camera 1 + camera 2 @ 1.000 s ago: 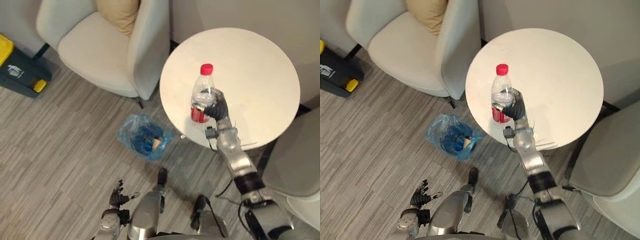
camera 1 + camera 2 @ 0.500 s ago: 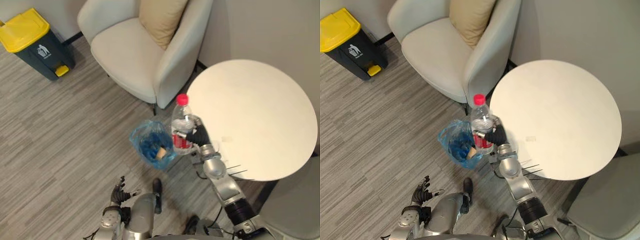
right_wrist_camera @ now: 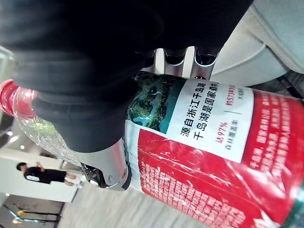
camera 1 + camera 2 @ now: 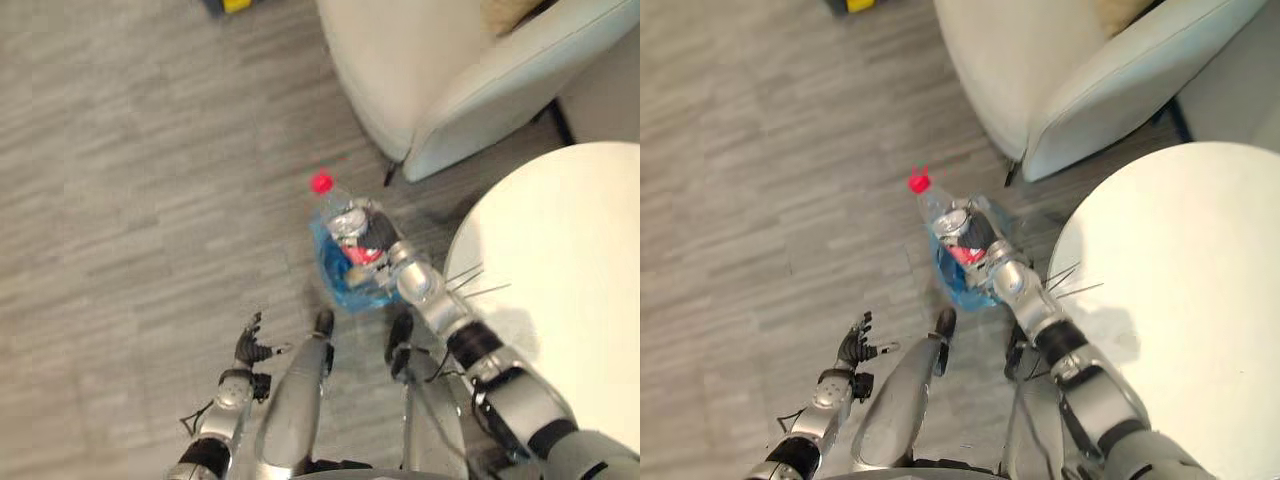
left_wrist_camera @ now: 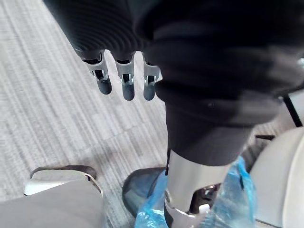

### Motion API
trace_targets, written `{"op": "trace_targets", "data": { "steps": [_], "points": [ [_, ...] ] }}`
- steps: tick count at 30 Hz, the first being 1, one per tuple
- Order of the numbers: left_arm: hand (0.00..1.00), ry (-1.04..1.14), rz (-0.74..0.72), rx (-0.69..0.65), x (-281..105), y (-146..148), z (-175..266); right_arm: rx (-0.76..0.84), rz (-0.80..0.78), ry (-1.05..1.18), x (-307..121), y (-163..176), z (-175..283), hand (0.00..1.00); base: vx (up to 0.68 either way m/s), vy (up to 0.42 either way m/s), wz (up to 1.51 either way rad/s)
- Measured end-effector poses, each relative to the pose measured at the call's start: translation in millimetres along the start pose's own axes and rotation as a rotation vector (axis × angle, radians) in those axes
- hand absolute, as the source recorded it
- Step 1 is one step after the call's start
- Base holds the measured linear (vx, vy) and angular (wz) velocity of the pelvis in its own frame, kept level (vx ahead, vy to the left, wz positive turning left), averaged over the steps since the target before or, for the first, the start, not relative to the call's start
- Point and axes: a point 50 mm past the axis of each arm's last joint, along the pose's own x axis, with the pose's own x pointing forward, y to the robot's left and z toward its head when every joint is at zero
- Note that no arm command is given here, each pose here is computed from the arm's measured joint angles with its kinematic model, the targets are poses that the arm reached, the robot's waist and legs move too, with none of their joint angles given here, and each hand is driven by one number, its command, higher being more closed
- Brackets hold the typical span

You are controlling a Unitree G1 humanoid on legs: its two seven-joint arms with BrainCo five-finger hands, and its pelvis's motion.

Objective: Gather rubbish on tea table into small bin, then transfer packed bag to large trash can.

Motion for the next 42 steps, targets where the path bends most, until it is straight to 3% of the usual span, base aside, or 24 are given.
{"op": "trace_targets", "data": {
  "steps": [2,9,10,25,35,42],
  "points": [
    [0.0,-0.056,0.032,-0.096,6,-3,18,-0.015,-0.073,-0.009,9,-16,6,1.0,-0.11,-0.048,0.21],
    [0.0,-0.207,0.062,-0.23,10,-8,58,-0.016,-0.237,-0.193,39,-56,67,1.0,-0.09,0.004,0.11],
    [0.0,-0.241,0.065,-0.254,10,-7,66,-0.019,-0.248,-0.209,42,-60,74,0.0,-0.08,-0.004,0.23],
    [0.0,-0.397,0.078,-0.329,7,3,101,0.046,-0.297,-0.217,46,-64,84,0.0,-0.05,0.016,0.04],
    [0.0,-0.38,0.104,-0.315,9,9,98,-0.157,-0.197,-0.185,21,-22,55,0.0,-0.04,0.015,-0.03],
    [0.0,-0.377,0.128,-0.3,10,17,97,-0.301,-0.044,0.055,15,15,7,0.0,-0.03,0.001,0.02]
  ]
}}
